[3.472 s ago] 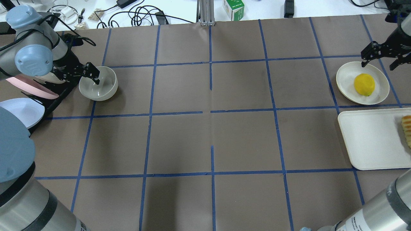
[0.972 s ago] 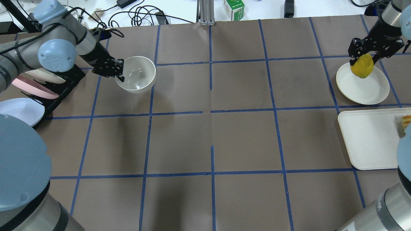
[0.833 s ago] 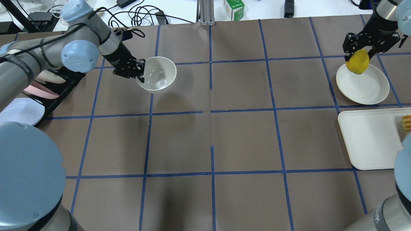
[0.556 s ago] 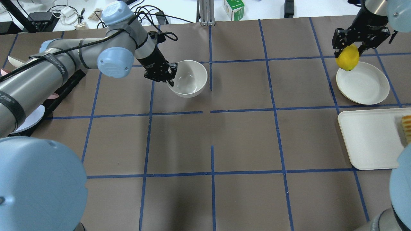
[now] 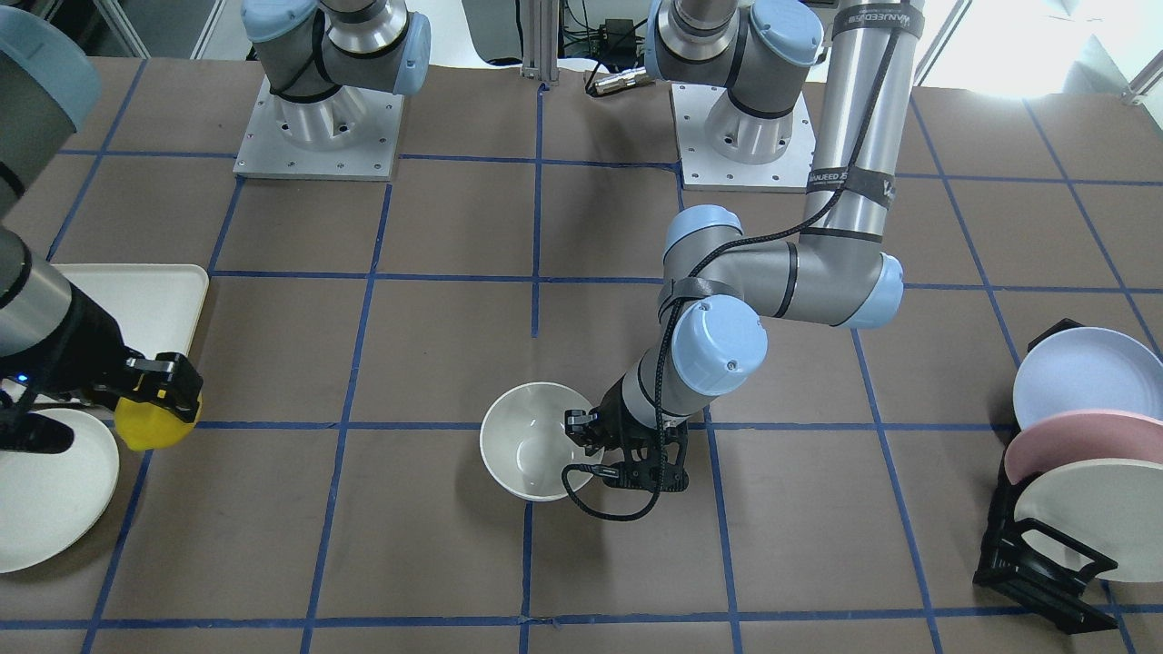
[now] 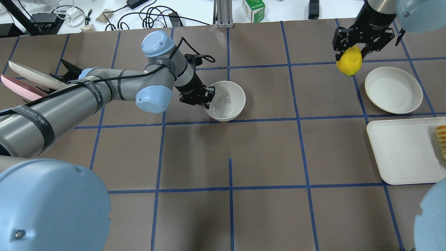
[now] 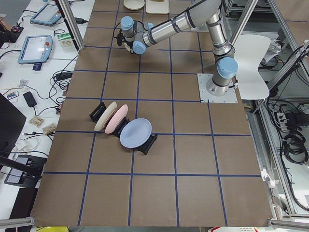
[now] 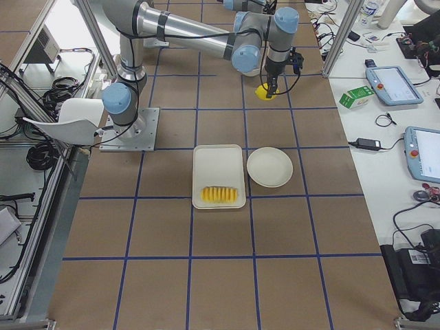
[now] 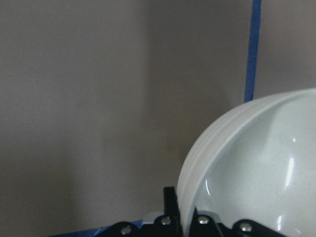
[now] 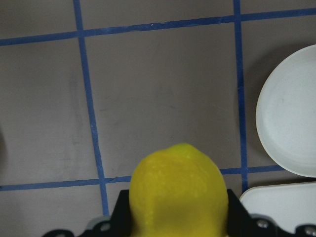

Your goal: Place bowl and put lemon in it

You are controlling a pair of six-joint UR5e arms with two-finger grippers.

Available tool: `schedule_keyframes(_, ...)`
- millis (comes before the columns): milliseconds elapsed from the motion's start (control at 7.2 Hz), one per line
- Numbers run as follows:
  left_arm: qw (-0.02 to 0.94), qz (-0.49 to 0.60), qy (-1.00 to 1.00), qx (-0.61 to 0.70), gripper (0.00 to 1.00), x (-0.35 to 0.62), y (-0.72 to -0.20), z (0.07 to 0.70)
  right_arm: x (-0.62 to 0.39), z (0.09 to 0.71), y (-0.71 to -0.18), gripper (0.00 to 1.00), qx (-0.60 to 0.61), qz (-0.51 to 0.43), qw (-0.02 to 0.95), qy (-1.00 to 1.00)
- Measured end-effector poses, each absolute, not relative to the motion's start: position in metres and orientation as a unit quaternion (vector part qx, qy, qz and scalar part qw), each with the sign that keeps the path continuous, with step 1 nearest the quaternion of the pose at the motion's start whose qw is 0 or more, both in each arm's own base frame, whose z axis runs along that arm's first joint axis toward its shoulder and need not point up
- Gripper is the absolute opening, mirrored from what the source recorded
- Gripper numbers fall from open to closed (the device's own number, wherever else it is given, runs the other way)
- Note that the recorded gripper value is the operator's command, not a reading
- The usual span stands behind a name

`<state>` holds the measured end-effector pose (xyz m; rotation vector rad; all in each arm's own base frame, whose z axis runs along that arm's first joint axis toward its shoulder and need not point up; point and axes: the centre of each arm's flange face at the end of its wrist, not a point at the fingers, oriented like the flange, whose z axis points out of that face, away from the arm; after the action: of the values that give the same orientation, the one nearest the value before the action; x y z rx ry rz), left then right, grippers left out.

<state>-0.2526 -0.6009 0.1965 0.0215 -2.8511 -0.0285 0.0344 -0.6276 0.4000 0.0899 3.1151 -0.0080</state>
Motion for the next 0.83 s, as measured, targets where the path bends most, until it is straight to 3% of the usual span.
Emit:
schedule_keyframes(139, 0.148, -0.007, -0.989, 0.015, 0.81, -0.257, -0.598, 0.195, 0.066, 0.400, -0.625, 0.00, 0.022, -0.002, 0.013, 1.000)
schedule_keyframes(278, 0.149, -0.007, -0.989, 0.021, 1.00, -0.258, -0.596, 0.193, 0.095, 0.400, -0.621, 0.00, 0.013, -0.002, 0.014, 1.000)
schedule_keyframes(556, 0.137, 0.006, -0.990, 0.029, 1.00, -0.251, -0.600, 0.219, 0.156, 0.398, -0.610, 0.00, 0.009, -0.003, 0.016, 1.000)
schedule_keyframes(833, 0.100, 0.001, -0.995, 0.017, 1.00, -0.236, -0.607, 0.287, 0.198, 0.393, -0.601, 0.00, -0.003, -0.003, 0.017, 1.000)
